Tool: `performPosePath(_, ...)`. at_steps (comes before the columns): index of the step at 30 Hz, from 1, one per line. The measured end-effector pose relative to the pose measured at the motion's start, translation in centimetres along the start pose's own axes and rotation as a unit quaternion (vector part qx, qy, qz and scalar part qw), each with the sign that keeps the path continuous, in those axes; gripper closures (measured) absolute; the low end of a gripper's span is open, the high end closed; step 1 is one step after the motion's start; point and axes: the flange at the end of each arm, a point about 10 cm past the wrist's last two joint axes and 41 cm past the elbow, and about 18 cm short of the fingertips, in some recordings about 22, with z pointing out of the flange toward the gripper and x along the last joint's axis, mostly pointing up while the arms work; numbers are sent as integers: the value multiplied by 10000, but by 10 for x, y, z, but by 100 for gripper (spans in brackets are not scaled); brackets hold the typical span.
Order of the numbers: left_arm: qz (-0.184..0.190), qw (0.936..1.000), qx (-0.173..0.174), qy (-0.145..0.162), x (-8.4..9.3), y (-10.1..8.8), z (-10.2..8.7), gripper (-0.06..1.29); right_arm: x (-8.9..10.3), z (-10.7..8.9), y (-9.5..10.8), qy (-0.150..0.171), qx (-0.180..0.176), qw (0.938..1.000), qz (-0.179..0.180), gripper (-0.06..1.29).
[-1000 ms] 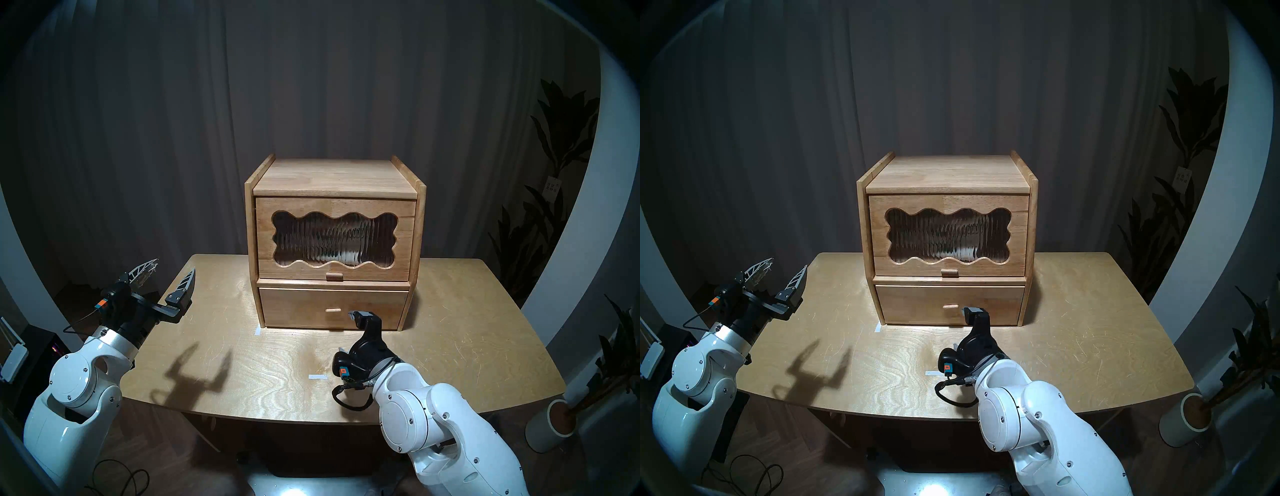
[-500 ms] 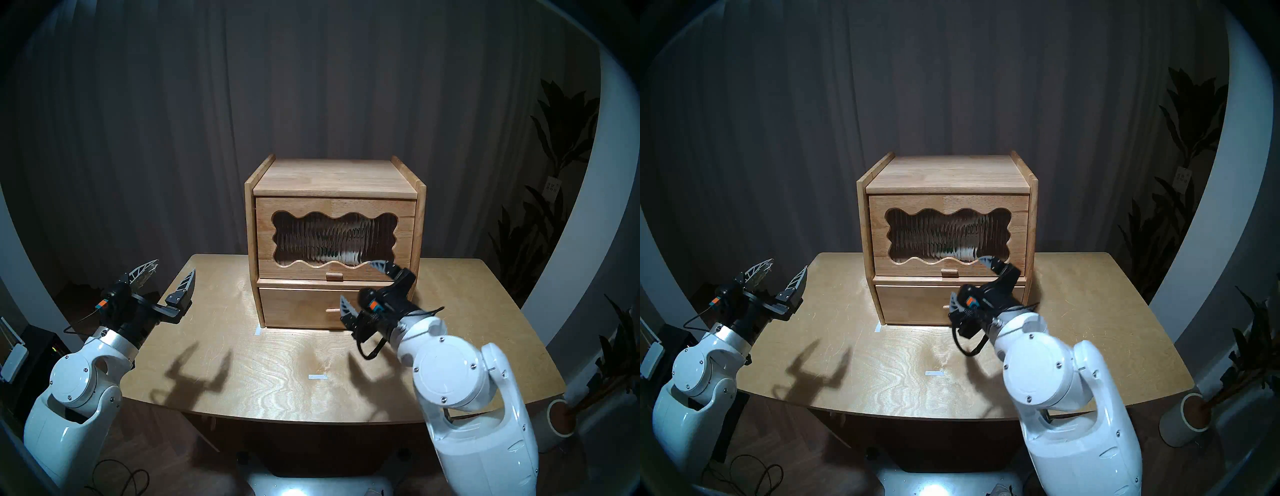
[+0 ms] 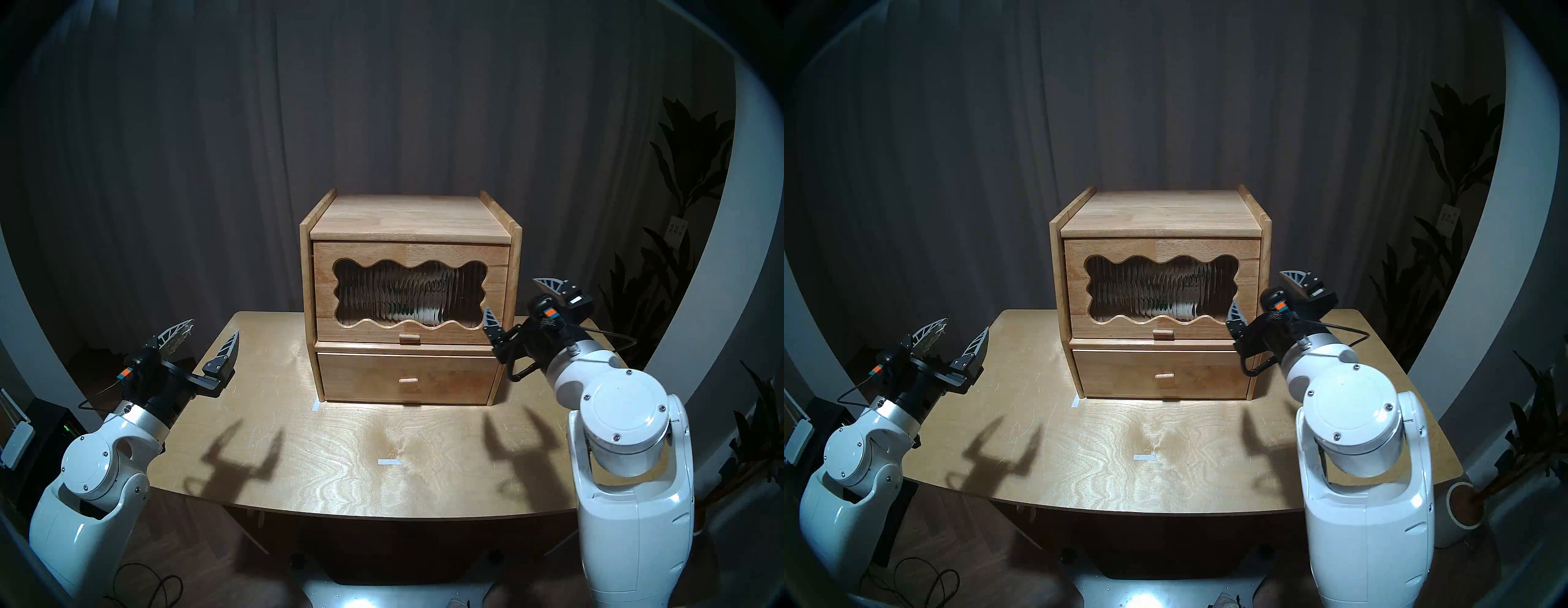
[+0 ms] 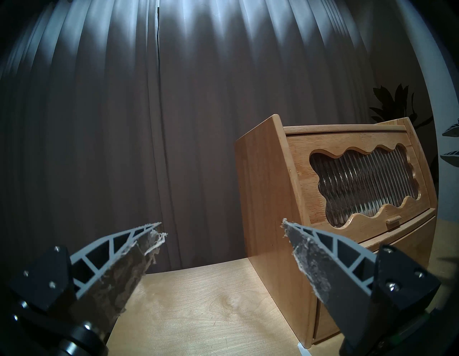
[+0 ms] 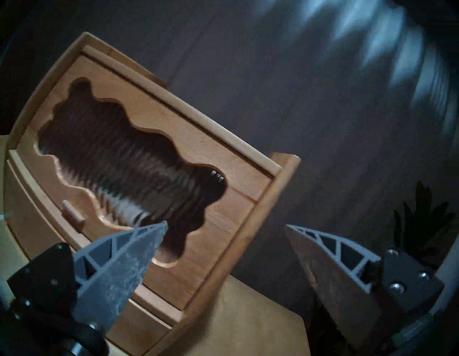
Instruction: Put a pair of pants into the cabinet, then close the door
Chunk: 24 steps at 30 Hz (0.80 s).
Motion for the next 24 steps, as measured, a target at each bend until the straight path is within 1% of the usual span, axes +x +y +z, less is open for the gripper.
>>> performPosePath(4, -1, 10000, 3, -8, -1, 0, 0, -2, -17, 0, 20, -242, -320, 9987, 312, -2)
performPosePath(7, -1, 10000, 3, -10, -1, 0, 0, -2, -30, 1, 30, -427, -478, 9966, 510, -2)
performPosePath(12, -2, 10000, 3, -12, -1, 0, 0, -2, -64, 5, 45, -820, -666, 9902, 914, -2)
performPosePath(13, -2, 10000, 3, -13, -1, 0, 0, -2, -74, 6, 48, -920, -692, 9879, 1036, -2)
performPosePath(17, -2, 10000, 2, -14, -1, 0, 0, -2, -101, 11, 56, -1154, -725, 9804, 1421, -2)
performPosePath(18, -2, 10000, 1, -14, -1, 0, 0, -2, -105, 12, 57, -1170, -709, 9793, 1492, -2)
performPosePath(19, -2, 10000, 1, -14, -1, 0, 0, -2, -111, 16, 58, -1178, -657, 9770, 1651, -2)
performPosePath(20, -2, 10000, 1, -14, -1, 0, 0, -2, -112, 17, 58, -1172, -643, 9765, 1689, -2)
performPosePath(22, -2, 10000, 0, -14, -1, 0, 0, -2, -114, 22, 59, -1092, -550, 9744, 1885, -2)
performPosePath(24, -2, 10000, -1, -14, -1, 0, 0, -2, -112, 28, 60, -949, -440, 9723, 2088, -2)
